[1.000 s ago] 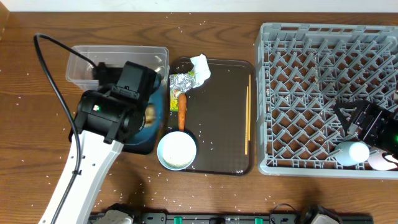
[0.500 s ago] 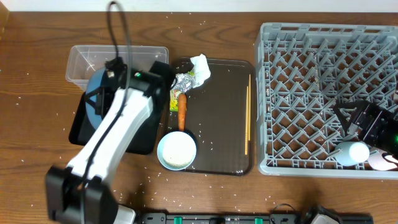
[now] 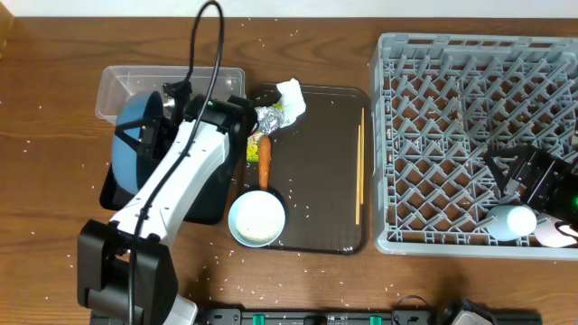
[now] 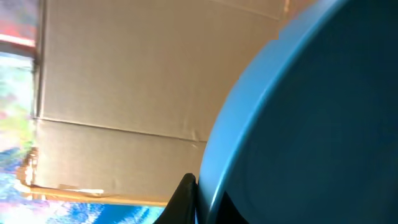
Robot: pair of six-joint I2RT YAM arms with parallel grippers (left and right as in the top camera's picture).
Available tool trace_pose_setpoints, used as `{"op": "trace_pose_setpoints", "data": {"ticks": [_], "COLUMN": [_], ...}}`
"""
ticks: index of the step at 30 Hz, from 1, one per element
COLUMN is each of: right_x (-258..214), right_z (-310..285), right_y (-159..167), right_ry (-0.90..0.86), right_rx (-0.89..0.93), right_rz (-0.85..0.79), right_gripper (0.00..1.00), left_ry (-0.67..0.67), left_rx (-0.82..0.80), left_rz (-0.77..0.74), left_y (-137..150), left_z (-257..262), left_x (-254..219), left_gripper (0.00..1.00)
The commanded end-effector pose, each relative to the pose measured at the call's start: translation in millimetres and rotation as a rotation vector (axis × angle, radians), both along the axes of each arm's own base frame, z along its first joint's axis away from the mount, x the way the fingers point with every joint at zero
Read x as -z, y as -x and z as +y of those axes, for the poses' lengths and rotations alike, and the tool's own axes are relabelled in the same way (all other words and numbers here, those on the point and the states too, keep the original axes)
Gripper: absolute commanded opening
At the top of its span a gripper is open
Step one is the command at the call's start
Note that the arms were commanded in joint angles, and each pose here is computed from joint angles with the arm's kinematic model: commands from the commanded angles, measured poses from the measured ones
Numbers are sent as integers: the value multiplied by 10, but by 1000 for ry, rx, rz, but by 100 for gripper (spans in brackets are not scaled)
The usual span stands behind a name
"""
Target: Sort waste into correct bins and load items into the dishwasher rack
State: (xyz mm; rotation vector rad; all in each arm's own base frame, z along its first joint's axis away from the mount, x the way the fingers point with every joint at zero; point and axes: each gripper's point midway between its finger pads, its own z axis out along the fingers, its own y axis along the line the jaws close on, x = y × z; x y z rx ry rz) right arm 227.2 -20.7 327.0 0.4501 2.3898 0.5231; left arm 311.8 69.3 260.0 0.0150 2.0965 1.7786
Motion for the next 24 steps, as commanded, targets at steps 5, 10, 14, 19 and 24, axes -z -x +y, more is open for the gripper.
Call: {"op": "trace_pose_setpoints", "data": {"ticks": [5, 10, 14, 19, 24], "right_x": [-21, -40, -87, -233, -413], "right_z": [43, 42, 168, 551, 1027], "right_y": [7, -14, -22, -13, 77], "right_ry": [11, 31, 29, -26, -98], "right_rx": [-29, -53, -146, -358, -601], "right_rz": [-8, -28, -71, -175, -284], "right_gripper": [85, 86, 87, 87, 86], "left_ry": [184, 530, 936, 1484, 1671], "left_rx": [-36, -58, 40, 455, 695], "left_rz": [8, -120, -252, -236, -219], "left_y": [117, 198, 165, 123, 228], "left_z": [-71, -264, -675, -1637, -2141], "left_x": [198, 128, -79, -547, -915], "left_gripper": [6, 6, 6, 6, 6]}}
